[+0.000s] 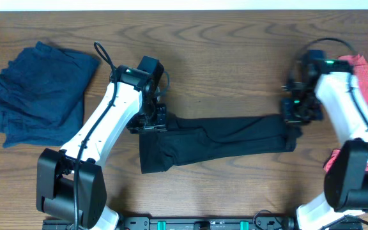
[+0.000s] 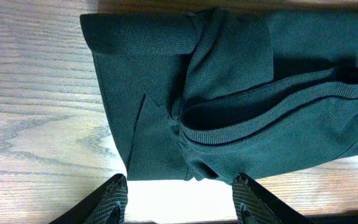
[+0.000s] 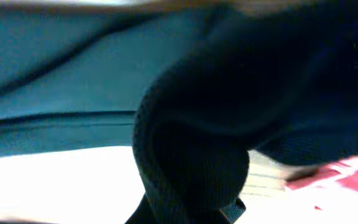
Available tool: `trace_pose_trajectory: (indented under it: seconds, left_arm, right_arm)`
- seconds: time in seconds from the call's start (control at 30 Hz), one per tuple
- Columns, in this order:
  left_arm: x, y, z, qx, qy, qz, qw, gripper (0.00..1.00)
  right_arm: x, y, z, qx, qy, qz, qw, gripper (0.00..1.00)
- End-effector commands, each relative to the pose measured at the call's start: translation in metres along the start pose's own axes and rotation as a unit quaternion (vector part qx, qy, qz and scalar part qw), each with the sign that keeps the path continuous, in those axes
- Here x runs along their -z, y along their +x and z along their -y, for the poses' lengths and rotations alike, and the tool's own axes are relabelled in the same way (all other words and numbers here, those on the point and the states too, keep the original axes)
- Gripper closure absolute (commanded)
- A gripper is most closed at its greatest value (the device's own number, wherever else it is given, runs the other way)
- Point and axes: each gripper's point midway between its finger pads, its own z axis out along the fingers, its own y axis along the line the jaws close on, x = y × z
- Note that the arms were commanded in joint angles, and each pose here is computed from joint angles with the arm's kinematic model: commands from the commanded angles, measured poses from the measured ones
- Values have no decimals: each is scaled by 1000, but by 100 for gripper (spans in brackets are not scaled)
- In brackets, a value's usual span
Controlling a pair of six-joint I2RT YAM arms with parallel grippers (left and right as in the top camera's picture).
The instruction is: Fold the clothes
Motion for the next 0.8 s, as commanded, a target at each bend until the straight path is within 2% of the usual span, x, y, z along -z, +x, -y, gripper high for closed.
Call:
trace_pose_trajectory:
  seconds: [0.0, 0.2, 0.4, 0.47, 0.5, 0.53, 0.6, 0.77]
  left_arm:
    - [5, -4, -1, 2, -3, 13, 1000, 43]
    - [5, -5, 0, 2, -3, 14, 1000, 43]
    - [5, -5, 0, 1, -3, 14, 1000, 43]
    - [5, -5, 0, 1, -3, 14, 1000, 42]
    - [5, -5, 0, 1, -3, 14, 1000, 42]
    - [5, -5, 0, 1, -3, 14, 1000, 42]
    - [5, -5, 0, 1, -3, 14, 1000, 42]
    - [5, -3, -1, 2, -4, 11, 1000, 41]
  right_arm:
    - [5, 2, -29, 53, 8, -1, 999, 99]
    - [-1, 18, -73, 125, 21, -21, 992, 99]
    - [-7, 26, -93, 161, 28, -24, 986, 97]
    - [-8, 28, -97, 168, 28, -25, 985, 80]
    - [-8, 27, -100, 170, 25, -23, 985, 64]
    - [-8, 26, -105, 173, 16, -19, 985, 53]
    - [-8, 24, -112, 174, 0, -12, 985, 49]
    - [-8, 18, -116, 173, -10, 0, 985, 49]
